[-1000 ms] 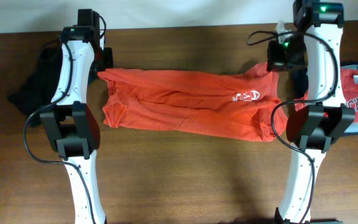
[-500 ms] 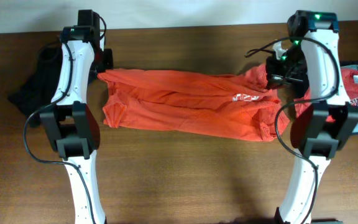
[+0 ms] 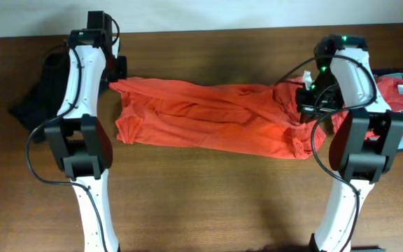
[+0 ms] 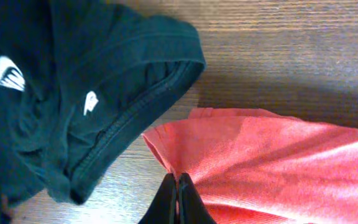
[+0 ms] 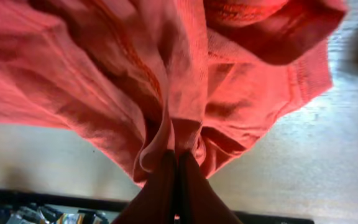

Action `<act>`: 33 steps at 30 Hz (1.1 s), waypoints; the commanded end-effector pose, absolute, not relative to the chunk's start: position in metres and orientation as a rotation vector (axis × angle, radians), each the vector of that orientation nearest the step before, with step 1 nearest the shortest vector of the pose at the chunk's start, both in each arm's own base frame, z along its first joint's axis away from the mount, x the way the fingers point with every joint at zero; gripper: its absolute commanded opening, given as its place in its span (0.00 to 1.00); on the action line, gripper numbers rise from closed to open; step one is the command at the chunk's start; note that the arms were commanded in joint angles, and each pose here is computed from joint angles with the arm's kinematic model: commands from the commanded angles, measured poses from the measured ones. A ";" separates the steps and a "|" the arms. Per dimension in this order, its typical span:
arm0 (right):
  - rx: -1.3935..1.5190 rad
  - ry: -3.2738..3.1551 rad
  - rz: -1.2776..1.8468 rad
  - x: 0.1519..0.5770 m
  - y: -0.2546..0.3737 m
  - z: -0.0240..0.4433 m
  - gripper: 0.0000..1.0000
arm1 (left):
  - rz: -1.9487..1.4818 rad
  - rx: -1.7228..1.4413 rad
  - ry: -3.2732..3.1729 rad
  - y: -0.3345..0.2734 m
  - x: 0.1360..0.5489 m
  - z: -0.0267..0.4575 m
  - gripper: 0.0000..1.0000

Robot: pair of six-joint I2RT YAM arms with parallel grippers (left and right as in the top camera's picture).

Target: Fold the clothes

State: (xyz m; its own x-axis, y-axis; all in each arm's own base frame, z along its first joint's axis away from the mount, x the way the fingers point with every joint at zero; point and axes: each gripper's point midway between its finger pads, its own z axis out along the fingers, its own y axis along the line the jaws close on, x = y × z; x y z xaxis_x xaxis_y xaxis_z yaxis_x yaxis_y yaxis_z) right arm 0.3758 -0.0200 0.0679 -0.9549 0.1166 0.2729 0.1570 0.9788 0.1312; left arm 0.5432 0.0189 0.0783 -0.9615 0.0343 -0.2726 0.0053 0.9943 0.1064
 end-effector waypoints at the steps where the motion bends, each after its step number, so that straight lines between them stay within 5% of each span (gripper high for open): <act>1: -0.211 -2.866 -0.202 0.375 -0.021 0.065 0.04 | 0.164 0.159 2.757 0.022 0.544 0.132 0.01; 11: -0.211 -2.897 -0.207 0.383 -0.021 0.062 0.04 | -0.006 0.400 2.753 -0.006 0.512 0.171 0.01; 30: -0.200 -2.910 -0.223 0.384 -0.031 0.062 0.04 | -0.085 0.430 3.068 -0.007 0.451 0.069 0.01; 33: -0.216 -2.907 -0.241 0.384 -0.033 0.062 0.05 | -0.087 0.432 3.083 -0.006 0.447 0.064 0.16</act>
